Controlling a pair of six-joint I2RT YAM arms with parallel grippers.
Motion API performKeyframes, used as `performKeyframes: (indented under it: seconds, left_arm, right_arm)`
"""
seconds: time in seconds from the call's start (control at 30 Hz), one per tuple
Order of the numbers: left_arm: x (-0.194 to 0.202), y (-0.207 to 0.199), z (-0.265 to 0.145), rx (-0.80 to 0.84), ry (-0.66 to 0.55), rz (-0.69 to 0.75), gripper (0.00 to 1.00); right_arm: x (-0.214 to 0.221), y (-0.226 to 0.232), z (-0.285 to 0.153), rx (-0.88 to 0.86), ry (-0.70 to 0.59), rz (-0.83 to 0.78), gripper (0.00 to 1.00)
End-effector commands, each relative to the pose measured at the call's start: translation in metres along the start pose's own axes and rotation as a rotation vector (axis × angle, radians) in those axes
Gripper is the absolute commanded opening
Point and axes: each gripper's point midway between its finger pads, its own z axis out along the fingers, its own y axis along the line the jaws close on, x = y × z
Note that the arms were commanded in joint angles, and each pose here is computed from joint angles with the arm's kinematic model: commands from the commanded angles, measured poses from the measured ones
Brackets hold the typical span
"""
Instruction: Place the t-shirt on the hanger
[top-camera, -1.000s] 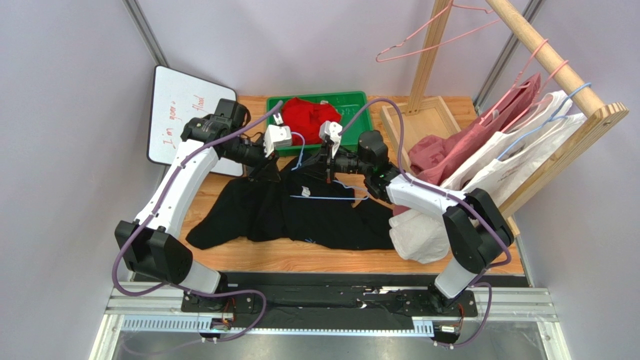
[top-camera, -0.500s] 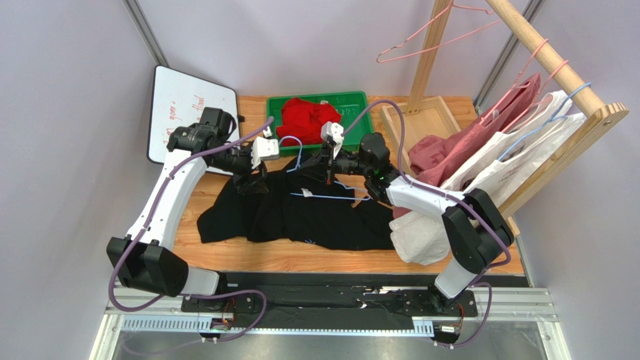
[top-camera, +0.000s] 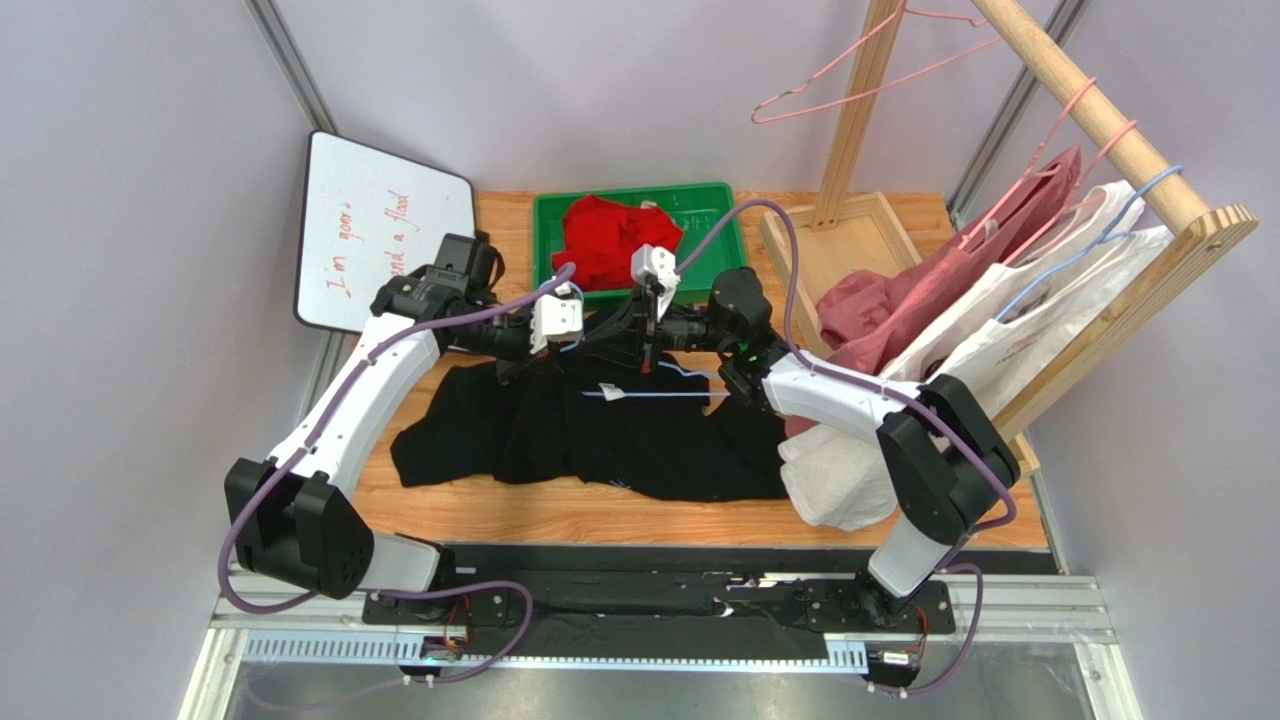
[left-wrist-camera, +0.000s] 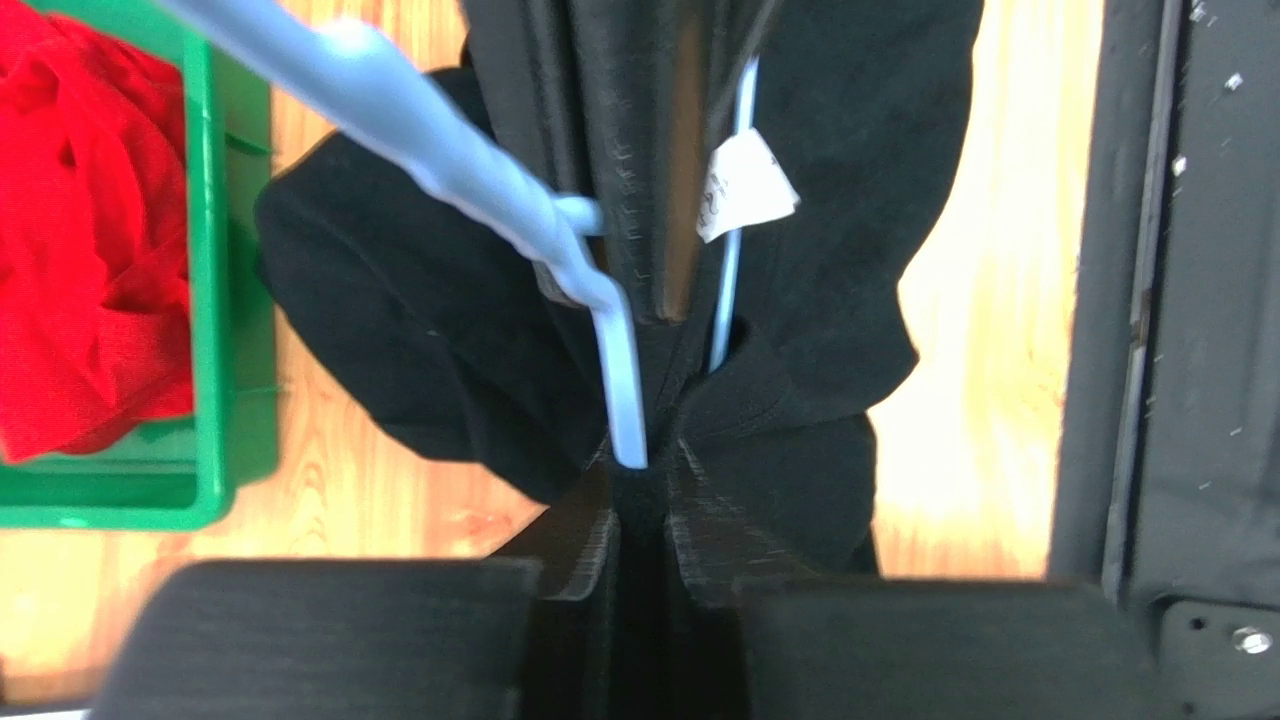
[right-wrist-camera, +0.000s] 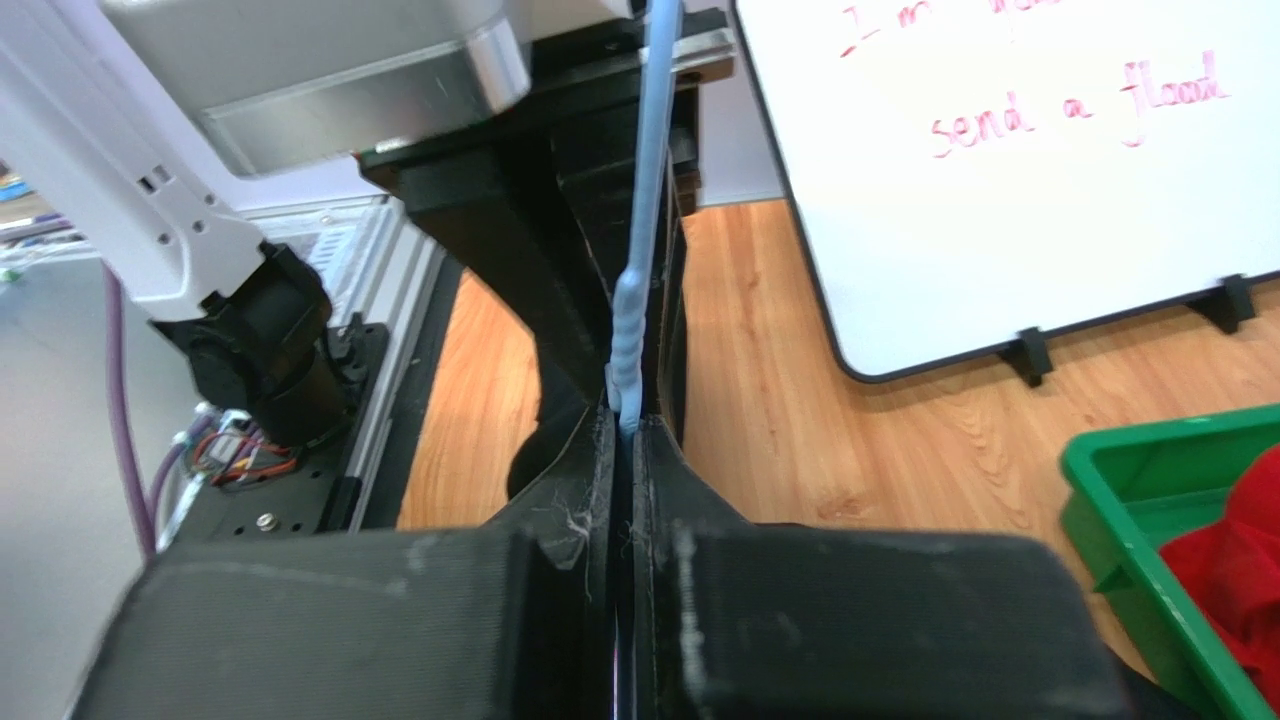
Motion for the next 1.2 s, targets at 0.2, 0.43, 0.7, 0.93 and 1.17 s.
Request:
performKeyframes:
  seconds: [0.2, 0.43, 0.7, 0.93, 1.17]
  left_arm:
    - [-0.003, -0.017, -0.002, -0.002, -0.033, 0.091, 0.00]
    - [-0.010, -0.016, -0.005, -0.014, -0.050, 0.138, 0.00]
    - [-0.014, -0.023, -0.002, -0.019, -0.044, 0.143, 0.00]
    - [-0.015, -0.029, -0.006, -0.033, -0.044, 0.131, 0.00]
    - [-0.011, -0.030, -0.011, -0.069, -0.019, 0.109, 0.00]
  right_arm:
    - [-0.068, -0.030, -0.033, 0.149, 0.073, 0.041, 0.85]
    - [0.006, -0.033, -0.094, 0.311, 0.426, 0.252, 0.86]
    - [0.079, -0.027, -0.118, 0.415, 0.664, 0.442, 0.84]
    - [0.120, -0.028, -0.105, 0.479, 0.749, 0.462, 0.75]
    - [0.145, -0.026, -0.102, 0.533, 0.820, 0.507, 0.68]
